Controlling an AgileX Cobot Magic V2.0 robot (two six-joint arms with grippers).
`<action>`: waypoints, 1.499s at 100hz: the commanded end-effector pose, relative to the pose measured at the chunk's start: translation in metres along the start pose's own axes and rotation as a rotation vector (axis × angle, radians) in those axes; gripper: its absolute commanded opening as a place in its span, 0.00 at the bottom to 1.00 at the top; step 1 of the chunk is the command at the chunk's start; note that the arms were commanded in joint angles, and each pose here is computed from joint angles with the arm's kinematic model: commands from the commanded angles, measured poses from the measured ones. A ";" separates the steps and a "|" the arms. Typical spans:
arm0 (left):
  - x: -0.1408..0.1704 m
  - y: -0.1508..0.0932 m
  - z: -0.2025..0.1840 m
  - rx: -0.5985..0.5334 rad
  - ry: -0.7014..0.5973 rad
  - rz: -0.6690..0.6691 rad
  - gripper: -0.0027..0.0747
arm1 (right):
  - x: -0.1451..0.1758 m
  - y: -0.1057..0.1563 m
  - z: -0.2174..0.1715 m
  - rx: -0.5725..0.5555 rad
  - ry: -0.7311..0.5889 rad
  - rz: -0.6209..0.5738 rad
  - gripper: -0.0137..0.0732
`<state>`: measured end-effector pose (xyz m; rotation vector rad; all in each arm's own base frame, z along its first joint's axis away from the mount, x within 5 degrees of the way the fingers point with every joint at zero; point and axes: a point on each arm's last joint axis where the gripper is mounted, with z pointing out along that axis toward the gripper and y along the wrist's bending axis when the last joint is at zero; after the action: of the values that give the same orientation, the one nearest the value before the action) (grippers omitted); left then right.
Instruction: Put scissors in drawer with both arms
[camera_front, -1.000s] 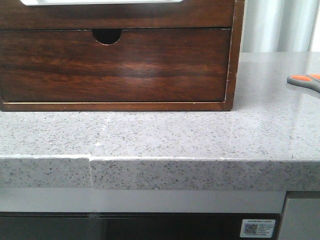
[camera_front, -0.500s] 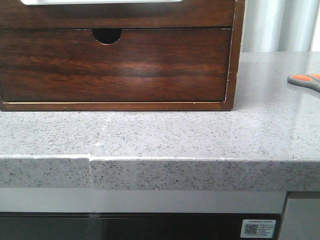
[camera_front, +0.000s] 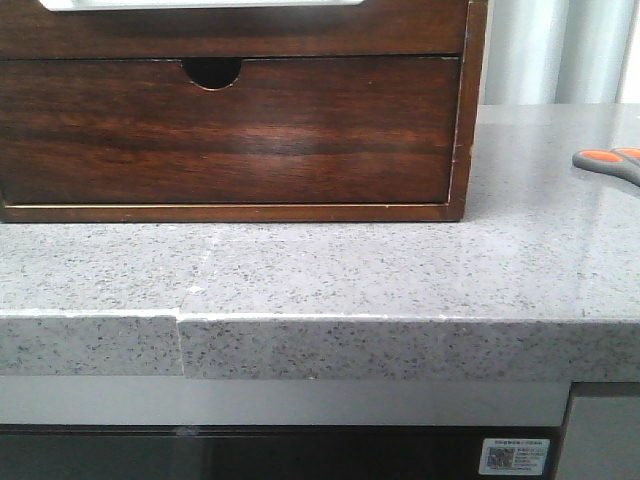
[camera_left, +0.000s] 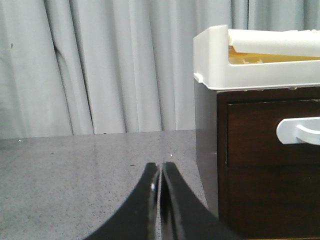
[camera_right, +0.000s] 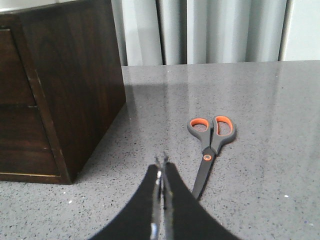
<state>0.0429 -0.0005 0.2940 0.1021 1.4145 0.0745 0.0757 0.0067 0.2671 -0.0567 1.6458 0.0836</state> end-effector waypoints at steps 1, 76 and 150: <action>-0.020 0.002 0.003 -0.009 -0.079 0.008 0.01 | -0.018 0.001 0.002 -0.006 -0.086 -0.002 0.07; -0.022 -0.027 0.060 0.242 -0.241 0.435 0.52 | -0.015 0.001 0.002 -0.004 -0.046 -0.002 0.07; -0.025 -0.104 0.139 0.742 -0.291 0.904 0.52 | -0.014 0.001 0.002 -0.003 -0.034 -0.002 0.07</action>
<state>0.1686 -0.1032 0.3119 1.3372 1.0035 0.2821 0.0772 0.0068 0.2621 -0.0549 1.7073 0.0835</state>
